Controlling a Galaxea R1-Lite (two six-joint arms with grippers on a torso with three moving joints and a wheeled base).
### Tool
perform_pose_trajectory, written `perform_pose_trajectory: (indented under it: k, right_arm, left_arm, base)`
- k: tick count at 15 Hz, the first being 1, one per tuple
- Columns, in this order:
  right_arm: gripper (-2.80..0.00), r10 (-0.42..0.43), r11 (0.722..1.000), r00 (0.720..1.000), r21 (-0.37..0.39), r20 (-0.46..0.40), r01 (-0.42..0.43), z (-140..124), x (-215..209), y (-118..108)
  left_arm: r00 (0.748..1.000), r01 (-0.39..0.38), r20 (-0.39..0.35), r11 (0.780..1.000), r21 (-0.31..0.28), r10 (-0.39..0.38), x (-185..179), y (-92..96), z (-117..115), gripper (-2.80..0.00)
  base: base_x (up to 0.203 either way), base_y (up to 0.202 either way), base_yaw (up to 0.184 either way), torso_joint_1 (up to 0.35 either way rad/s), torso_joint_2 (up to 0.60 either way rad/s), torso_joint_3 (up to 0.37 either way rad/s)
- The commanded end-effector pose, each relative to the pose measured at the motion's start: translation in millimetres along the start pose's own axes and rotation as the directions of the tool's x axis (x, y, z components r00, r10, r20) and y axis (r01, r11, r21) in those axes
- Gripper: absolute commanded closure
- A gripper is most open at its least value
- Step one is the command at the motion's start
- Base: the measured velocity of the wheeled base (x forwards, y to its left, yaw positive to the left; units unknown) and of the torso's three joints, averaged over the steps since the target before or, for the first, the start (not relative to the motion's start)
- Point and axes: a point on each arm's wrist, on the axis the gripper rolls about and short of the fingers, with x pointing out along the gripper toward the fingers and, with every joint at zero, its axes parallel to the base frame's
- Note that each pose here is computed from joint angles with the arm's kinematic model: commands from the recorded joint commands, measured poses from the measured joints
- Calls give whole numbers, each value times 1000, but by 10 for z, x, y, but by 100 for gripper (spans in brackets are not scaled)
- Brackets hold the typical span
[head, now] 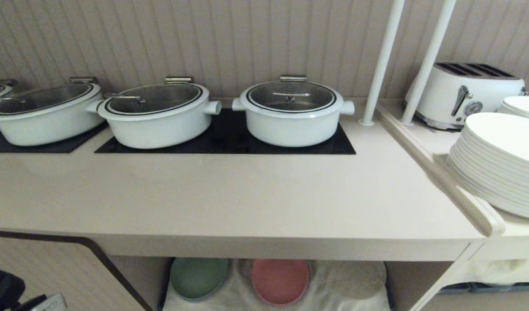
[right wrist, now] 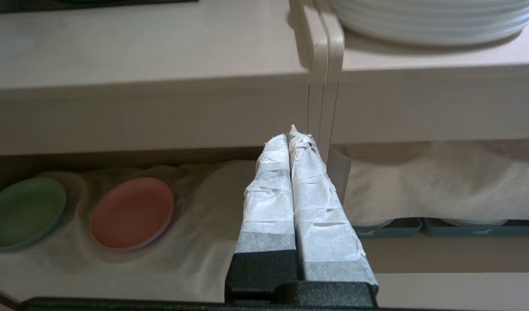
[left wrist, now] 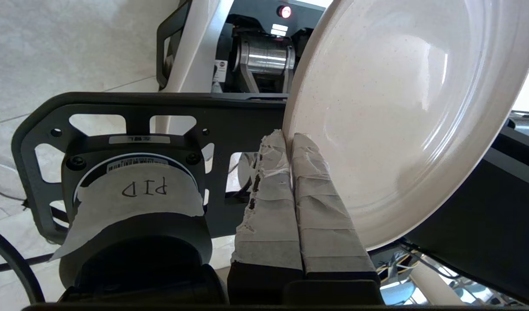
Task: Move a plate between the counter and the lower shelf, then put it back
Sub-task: Put the plate in the cupboard
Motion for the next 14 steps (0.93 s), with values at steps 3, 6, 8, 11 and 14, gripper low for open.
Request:
perform_pose_trajectory:
  k: [3, 6, 8, 11, 14]
  right_arm:
    - [0, 0, 1000, 1000, 0, -2, 0, 0, 1, 0]
    - [0, 0, 1000, 1000, 0, -2, 0, 0, 1, 0]
    - [0, 0, 1000, 1000, 0, -2, 0, 0, 1, 0]
    - [0, 0, 1000, 1000, 0, -2, 0, 0, 1, 0]
    - [0, 0, 1000, 1000, 0, -2, 0, 0, 1, 0]
  left_arm:
    - [1000, 2, -5, 1000, -3, -2, 2, 1, -3, 0]
    - [1000, 2, -5, 1000, -3, -2, 2, 2, -5, 0]
    - [1000, 2, -5, 1000, -4, -2, 3, 3, -7, 0]
    - [1000, 1, -6, 1000, -4, -1, 3, 3, -8, 0]
    - [1000, 2, -5, 1000, -4, -2, 8, 11, -28, 0]
  base:
    - [0, 0, 0, -230, 519, 274]
    - [0, 0, 0, -254, 558, 297]
    - [0, 0, 0, -245, 545, 301]
    - [0, 0, 0, -228, 521, 289]
    - [0, 0, 0, -223, 509, 286]
